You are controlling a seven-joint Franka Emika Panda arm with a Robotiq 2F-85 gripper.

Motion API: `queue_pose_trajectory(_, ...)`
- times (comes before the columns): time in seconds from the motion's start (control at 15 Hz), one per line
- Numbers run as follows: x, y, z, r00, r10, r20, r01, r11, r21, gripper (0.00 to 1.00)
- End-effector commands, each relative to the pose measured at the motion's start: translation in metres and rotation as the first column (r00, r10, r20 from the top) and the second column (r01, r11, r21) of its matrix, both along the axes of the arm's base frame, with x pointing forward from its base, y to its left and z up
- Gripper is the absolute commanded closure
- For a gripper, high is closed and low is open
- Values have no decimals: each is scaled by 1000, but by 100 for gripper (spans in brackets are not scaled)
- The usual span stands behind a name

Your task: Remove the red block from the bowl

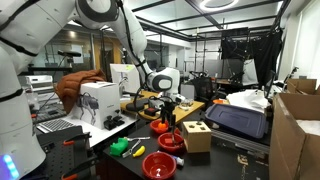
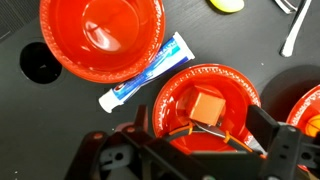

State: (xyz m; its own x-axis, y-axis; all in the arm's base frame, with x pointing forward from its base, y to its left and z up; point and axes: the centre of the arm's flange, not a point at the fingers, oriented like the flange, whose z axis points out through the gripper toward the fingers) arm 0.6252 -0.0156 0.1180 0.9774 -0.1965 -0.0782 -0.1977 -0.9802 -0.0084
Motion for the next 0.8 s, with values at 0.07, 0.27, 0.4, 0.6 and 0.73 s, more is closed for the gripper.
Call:
queue_pose_trajectory(0.07, 36, -7, -30, 999, -32, -29, 34, 998, 44, 0)
queue_pose_trajectory(0.27, 43, -9, -50, 997, -60, -47, 63, 996, 62, 0)
queue_pose_trajectory(0.4, 46, -5, -61, 996, -67, -64, 72, 994, 79, 0)
queue_pose_trajectory(0.6, 51, 13, -74, 994, -82, -75, 89, 992, 92, 0)
queue_pose_trajectory(0.73, 53, 26, -82, 993, -97, -73, 104, 990, 93, 0)
